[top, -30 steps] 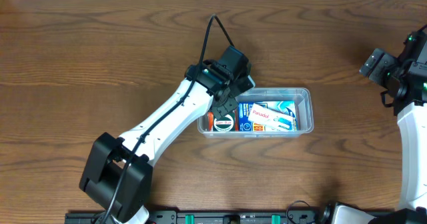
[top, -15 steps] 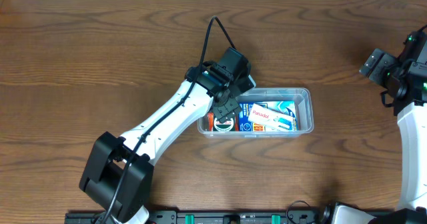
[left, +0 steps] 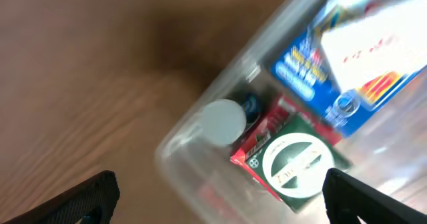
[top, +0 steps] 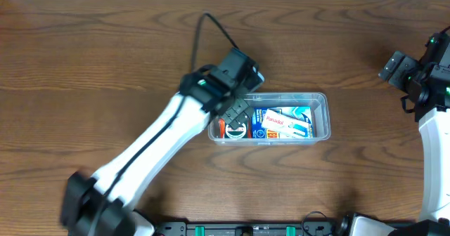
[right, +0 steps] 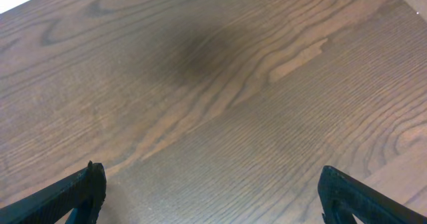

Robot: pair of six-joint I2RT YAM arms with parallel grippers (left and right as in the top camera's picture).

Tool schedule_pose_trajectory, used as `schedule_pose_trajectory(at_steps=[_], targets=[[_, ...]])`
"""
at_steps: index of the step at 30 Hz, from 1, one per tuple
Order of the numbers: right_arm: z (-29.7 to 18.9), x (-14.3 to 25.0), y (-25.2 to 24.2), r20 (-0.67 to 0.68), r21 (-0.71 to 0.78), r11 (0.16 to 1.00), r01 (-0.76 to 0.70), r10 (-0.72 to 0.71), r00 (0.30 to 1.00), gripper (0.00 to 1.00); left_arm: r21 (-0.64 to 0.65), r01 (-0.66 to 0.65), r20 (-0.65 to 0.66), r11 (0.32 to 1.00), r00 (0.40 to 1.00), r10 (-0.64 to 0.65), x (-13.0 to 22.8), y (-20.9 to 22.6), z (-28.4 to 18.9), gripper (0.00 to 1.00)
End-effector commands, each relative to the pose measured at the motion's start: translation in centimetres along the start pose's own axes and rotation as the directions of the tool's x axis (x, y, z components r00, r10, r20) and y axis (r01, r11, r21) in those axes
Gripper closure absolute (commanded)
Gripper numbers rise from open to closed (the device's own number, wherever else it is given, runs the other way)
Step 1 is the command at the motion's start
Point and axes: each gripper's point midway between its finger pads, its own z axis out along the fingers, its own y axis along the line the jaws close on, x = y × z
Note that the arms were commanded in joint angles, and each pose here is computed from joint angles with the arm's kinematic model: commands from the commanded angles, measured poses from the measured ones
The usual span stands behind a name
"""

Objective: Pack container

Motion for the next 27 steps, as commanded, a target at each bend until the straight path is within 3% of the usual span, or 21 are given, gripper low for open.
schedule_pose_trajectory(at_steps=[1, 4, 6, 8, 15, 21, 24, 27], targets=[[-0.2, -0.5, -0.1, 0.011, 0.001, 1.0, -0.018, 0.018, 1.0, 0.01, -0.025, 0.243, 0.174, 0.97, 0.956, -0.235, -2.0, 1.5, -6.2, 0.02], [-0.2, -0.5, -0.1, 0.011, 0.001, 1.0, -0.018, 0.018, 1.0, 0.01, 0.033, 0.363, 0.279, 0.931, 0.891, -0.358, -2.2, 1.6, -10.4, 0.02], [-0.2, -0.5, -0.1, 0.011, 0.001, 1.0, -0.018, 0.018, 1.0, 0.01, 0.153, 0.426, 0.329, 0.892, 0.829, -0.452, -2.9, 0.6, -12.9, 0.02], [-0.2, -0.5, -0.1, 0.011, 0.001, 1.0, -0.018, 0.018, 1.0, 0.01, 0.179, 0.427, 0.362, 0.886, 0.809, -0.463, -2.7, 0.5, -14.7, 0.02], [-0.2, -0.5, -0.1, 0.011, 0.001, 1.0, -0.019, 0.019, 1.0, 0.01, 0.125, 0.416, 0.346, 0.901, 0.833, -0.432, 1.4, 0.6, -17.4, 0.02], [-0.2, -0.5, -0.1, 0.011, 0.001, 1.0, -0.018, 0.018, 1.0, 0.01, -0.006, 0.423, 0.106, 0.906, 0.901, -0.42, 9.3, 0.2, -16.5, 0.02], [-0.2, -0.5, -0.1, 0.011, 0.001, 1.0, -0.018, 0.018, 1.0, 0.01, -0.139, 0.456, 0.108, 0.879, 0.889, -0.444, 11.7, 2.5, -16.2, 0.02], [-0.2, -0.5, -0.1, 0.011, 0.001, 1.0, -0.018, 0.018, 1.0, 0.01, -0.197, 0.55, 0.208, 0.812, 0.833, -0.513, 13.1, 5.0, -15.8, 0.02]])
